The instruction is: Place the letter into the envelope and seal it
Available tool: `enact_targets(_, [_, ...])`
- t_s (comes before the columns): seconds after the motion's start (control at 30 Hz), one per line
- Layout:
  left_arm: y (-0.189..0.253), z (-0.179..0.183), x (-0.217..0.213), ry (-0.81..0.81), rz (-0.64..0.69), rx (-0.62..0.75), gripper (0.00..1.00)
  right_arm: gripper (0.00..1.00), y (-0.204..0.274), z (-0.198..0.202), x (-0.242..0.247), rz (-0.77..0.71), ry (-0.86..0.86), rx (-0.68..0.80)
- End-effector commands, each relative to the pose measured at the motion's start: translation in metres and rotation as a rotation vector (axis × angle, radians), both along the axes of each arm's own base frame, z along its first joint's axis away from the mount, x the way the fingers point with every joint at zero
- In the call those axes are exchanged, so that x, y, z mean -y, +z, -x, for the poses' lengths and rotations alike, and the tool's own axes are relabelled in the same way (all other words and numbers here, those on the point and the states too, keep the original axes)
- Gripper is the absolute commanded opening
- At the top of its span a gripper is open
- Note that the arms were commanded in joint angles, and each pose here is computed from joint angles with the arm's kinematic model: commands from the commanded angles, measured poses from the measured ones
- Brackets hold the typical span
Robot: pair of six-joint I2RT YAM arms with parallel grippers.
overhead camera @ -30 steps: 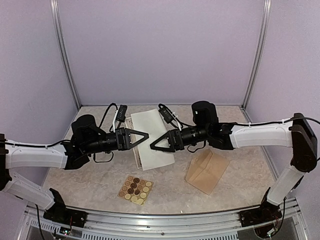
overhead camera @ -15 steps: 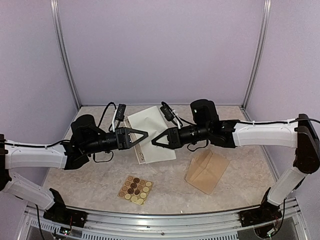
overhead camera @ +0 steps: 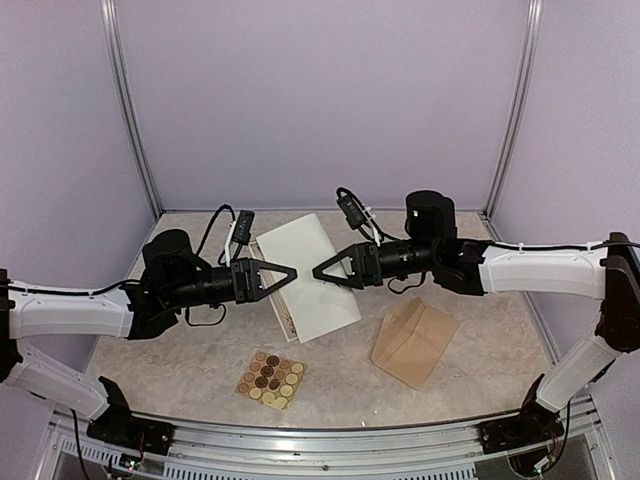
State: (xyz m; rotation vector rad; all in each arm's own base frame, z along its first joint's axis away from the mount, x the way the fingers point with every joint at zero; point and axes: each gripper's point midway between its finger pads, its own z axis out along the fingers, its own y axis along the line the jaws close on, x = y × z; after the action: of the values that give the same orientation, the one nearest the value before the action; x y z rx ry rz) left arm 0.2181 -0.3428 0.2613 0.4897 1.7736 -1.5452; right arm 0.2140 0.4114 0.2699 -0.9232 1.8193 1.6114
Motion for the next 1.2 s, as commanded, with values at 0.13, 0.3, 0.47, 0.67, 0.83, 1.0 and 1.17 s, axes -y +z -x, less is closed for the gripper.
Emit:
enact_targets(0.13, [0.017, 0.026, 0.007, -0.129, 0.048, 0.059, 0.0, 0.52, 0.029, 0.01, -0.004, -0.109, 0.117, 0.043])
enact_targets(0.3, [0.016, 0.023, 0.01, -0.117, 0.049, 0.044, 0.05, 0.46, 0.026, 0.014, -0.01, -0.1, 0.151, 0.033])
enact_targets(0.47, [0.014, 0.019, 0.014, -0.102, 0.064, 0.023, 0.08, 0.36, 0.018, 0.011, -0.016, -0.069, 0.123, 0.018])
enact_targets(0.67, [0.005, 0.015, 0.02, -0.104, 0.055, -0.011, 0.12, 0.33, 0.008, 0.006, -0.022, -0.046, 0.091, -0.015])
enact_targets(0.83, [0.003, 0.013, 0.021, -0.094, 0.058, -0.018, 0.14, 0.31, 0.0, 0.003, -0.029, -0.014, 0.071, -0.022])
enact_targets(1.0, [0.001, 0.012, 0.023, -0.092, 0.056, -0.025, 0.17, 0.31, -0.003, 0.001, -0.032, -0.011, 0.052, -0.04])
enact_targets(1.17, [0.0, 0.01, 0.023, -0.089, 0.054, -0.022, 0.1, 0.37, 0.0, 0.002, -0.034, -0.025, 0.05, -0.041])
